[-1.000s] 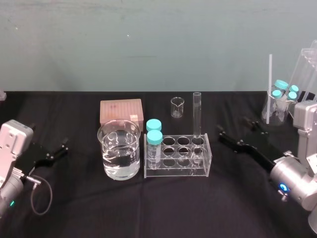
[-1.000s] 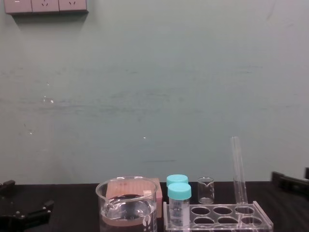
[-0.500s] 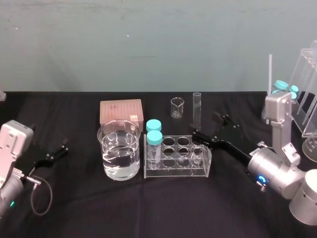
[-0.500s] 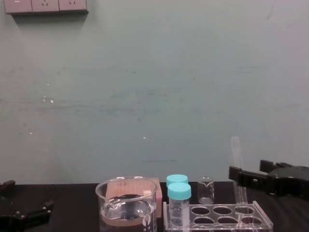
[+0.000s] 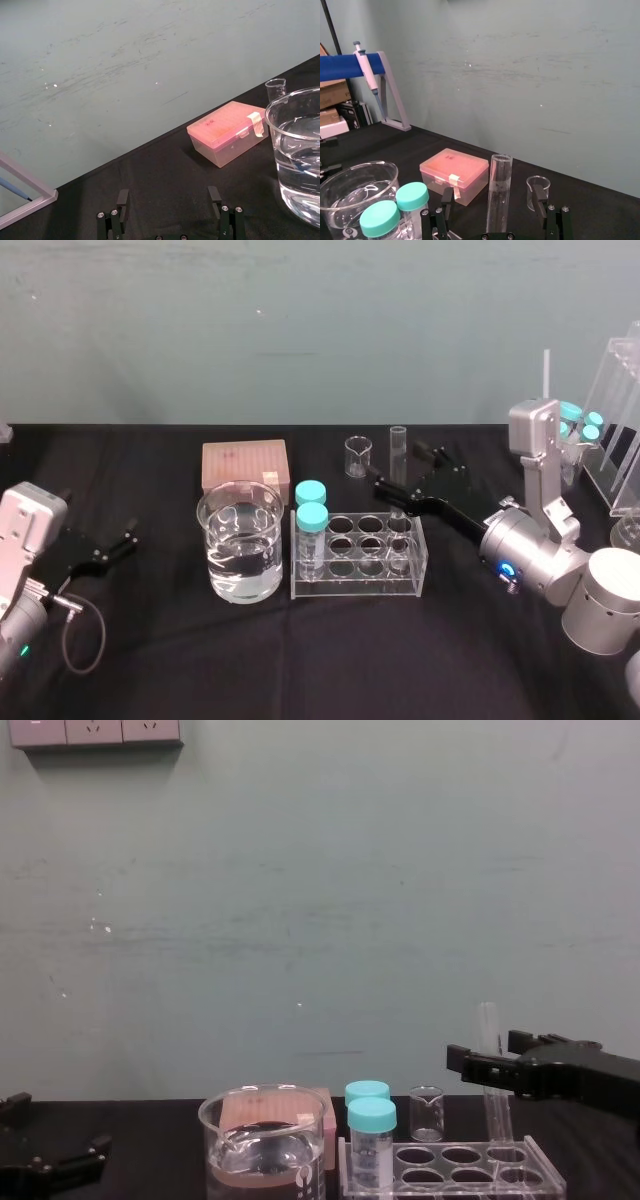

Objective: Hold the test tube with one hand and immerse one end into the beaker, then return it to the test tube rack.

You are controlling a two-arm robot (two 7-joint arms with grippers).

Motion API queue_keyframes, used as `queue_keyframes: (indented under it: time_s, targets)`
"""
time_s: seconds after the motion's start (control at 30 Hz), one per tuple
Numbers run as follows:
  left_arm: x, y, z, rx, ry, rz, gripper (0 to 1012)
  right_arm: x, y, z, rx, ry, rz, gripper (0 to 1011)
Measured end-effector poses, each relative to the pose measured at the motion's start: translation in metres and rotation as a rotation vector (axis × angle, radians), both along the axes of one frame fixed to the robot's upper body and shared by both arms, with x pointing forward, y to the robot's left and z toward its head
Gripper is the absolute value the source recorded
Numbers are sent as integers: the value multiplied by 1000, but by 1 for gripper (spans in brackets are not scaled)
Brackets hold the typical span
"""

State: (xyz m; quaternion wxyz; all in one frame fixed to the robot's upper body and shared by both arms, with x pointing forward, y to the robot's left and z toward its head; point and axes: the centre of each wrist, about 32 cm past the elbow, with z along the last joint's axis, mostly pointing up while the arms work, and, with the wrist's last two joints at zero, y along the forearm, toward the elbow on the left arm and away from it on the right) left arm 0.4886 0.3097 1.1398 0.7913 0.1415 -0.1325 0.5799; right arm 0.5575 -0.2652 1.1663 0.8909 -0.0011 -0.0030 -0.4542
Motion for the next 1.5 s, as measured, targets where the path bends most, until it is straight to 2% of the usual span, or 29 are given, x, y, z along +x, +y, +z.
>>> queue_keyframes:
  time_s: [0.27,0.47,0.83,1.07,1.1,1.23,1.27,1.3,1.37,1.5]
  targets:
    - [0,0,0,0,0,0,1000,6,1,-3,-10,15,-4,1002]
    - [0,0,0,0,0,0,1000,7,2,-4,-25,21,-6,1002]
    - [0,0,0,0,0,0,1000,7,2,-4,-21,21,-7,995]
    - [0,0,0,0,0,0,1000,7,2,-4,-20,22,-8,841]
    - [0,0,0,0,0,0,1000,7,2,-4,-20,22,-8,788]
    - [0,0,0,0,0,0,1000,7,2,-4,-20,23,-8,697]
    - [0,0,0,0,0,0,1000,7,2,-4,-20,23,-8,635]
    - [0,0,0,0,0,0,1000,7,2,-4,-20,23,-8,627]
    - [0,0,0,0,0,0,1000,7,2,-4,-20,23,-9,539]
    - [0,0,0,0,0,0,1000,7,2,-4,-19,23,-8,435]
